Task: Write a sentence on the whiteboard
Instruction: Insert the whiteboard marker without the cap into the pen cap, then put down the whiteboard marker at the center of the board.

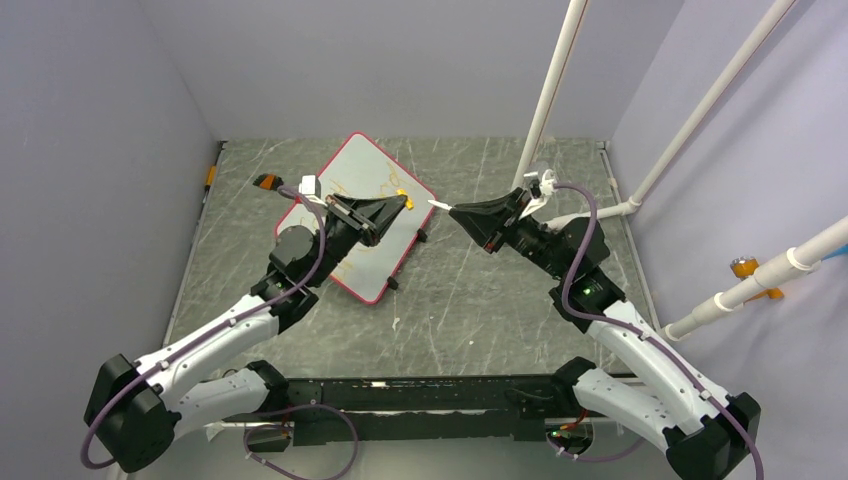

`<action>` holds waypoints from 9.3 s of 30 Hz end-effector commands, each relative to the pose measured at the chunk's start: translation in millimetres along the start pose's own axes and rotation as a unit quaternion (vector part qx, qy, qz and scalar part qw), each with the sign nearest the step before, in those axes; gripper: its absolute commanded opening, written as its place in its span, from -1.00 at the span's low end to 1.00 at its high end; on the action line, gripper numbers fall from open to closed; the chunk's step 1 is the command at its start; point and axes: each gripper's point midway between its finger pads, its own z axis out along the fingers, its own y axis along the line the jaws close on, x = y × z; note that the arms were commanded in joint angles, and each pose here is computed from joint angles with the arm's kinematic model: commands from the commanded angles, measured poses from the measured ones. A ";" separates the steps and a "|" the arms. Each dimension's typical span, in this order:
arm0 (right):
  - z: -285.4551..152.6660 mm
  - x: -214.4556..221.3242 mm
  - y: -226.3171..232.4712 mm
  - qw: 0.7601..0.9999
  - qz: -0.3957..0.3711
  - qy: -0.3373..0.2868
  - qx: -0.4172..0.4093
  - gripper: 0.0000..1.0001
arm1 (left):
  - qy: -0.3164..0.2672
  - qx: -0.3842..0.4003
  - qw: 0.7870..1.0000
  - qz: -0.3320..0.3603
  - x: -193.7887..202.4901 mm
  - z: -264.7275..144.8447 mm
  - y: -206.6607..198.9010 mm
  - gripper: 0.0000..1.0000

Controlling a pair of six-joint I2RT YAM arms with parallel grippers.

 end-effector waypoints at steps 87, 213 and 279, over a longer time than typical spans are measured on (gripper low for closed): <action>4.8 -16.7 18.4 0.995 -0.085 -0.024 -0.054 -1.00 | -0.059 -0.099 0.984 -0.135 6.6 25.8 -0.6 -1.00; 80.7 -1.9 -0.2 0.996 -0.048 -0.050 0.061 -1.00 | -0.004 0.009 1.000 -0.013 58.1 -3.0 -51.7 0.29; -40.7 253.1 -78.9 0.934 0.060 0.272 0.222 0.15 | -0.128 -0.434 0.655 0.606 -143.0 -163.9 66.7 0.99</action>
